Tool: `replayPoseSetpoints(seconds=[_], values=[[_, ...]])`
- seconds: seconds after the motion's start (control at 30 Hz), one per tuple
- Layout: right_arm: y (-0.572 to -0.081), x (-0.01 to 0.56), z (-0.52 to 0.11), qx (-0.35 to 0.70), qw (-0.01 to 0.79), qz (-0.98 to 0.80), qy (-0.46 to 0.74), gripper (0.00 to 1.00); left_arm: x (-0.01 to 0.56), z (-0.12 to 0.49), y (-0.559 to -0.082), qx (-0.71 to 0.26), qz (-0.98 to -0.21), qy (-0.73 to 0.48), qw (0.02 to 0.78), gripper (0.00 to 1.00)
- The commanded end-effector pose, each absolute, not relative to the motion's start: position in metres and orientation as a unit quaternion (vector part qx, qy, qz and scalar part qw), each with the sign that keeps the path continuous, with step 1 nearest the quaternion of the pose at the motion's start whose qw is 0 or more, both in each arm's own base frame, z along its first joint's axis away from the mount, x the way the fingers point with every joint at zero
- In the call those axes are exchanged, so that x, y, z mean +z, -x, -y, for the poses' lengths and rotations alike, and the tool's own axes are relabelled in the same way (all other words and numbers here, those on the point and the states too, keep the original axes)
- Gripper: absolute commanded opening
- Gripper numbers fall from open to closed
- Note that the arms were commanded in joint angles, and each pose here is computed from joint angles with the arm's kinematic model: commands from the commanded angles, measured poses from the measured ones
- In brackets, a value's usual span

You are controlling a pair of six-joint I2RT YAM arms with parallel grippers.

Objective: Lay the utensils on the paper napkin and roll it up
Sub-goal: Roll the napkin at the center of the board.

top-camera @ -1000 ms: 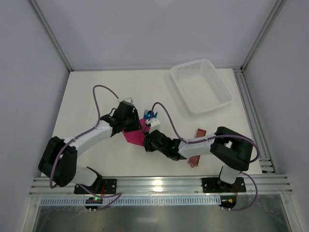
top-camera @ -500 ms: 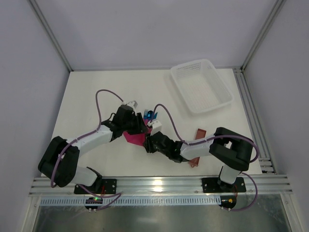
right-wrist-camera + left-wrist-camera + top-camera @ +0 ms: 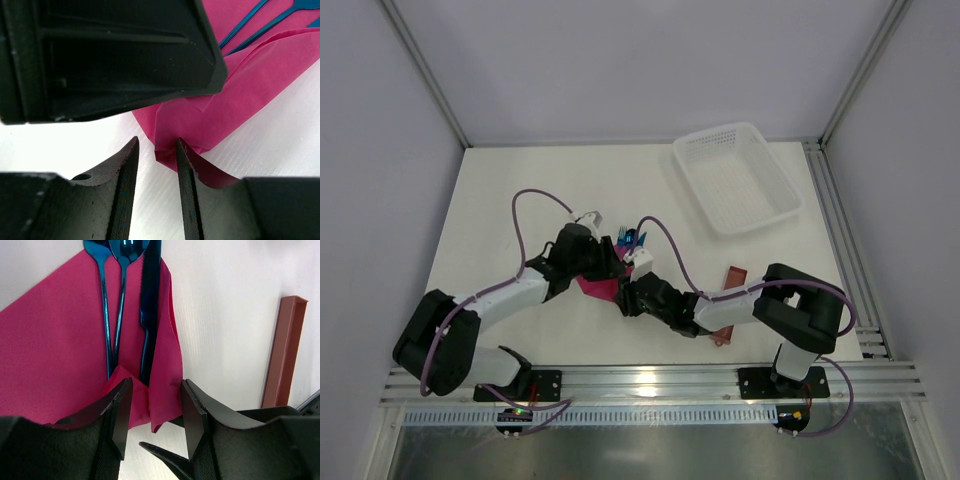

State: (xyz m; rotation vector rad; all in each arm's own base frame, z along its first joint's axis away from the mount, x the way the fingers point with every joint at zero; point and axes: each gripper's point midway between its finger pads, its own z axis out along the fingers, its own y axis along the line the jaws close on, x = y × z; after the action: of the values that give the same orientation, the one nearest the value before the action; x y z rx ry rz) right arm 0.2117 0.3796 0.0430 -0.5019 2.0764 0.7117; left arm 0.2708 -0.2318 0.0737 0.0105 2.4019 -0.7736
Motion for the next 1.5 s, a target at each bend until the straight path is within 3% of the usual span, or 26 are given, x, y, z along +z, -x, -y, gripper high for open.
replayPoseSetpoints(seconds=[0.0, 0.63, 1.17, 1.33, 1.43, 1.47], values=[[-0.219, 0.067, -0.393, 0.307, 0.463, -0.807, 0.199, 0.38, 0.096, 0.234, -0.281, -0.311, -0.88, -0.018, 0.357, 0.47], [-0.224, 0.072, -0.399, 0.303, 0.469, -0.804, 0.204, 0.38, 0.122, 0.221, -0.281, -0.319, -0.835, -0.039, 0.446, 0.51], [-0.224, 0.071, -0.396, 0.302, 0.471, -0.804, 0.199, 0.38, 0.091, 0.231, -0.292, -0.298, -0.868, -0.04, 0.395, 0.43], [-0.223, 0.074, -0.392, 0.301, 0.471, -0.805, 0.198, 0.38, 0.084, 0.23, -0.298, -0.283, -0.877, -0.037, 0.386, 0.28], [-0.218, 0.073, -0.38, 0.298, 0.465, -0.813, 0.184, 0.38, 0.084, 0.229, -0.302, -0.273, -0.88, -0.035, 0.386, 0.08], [-0.217, 0.076, -0.376, 0.298, 0.468, -0.812, 0.182, 0.38, 0.085, 0.229, -0.303, -0.27, -0.881, -0.035, 0.387, 0.05]])
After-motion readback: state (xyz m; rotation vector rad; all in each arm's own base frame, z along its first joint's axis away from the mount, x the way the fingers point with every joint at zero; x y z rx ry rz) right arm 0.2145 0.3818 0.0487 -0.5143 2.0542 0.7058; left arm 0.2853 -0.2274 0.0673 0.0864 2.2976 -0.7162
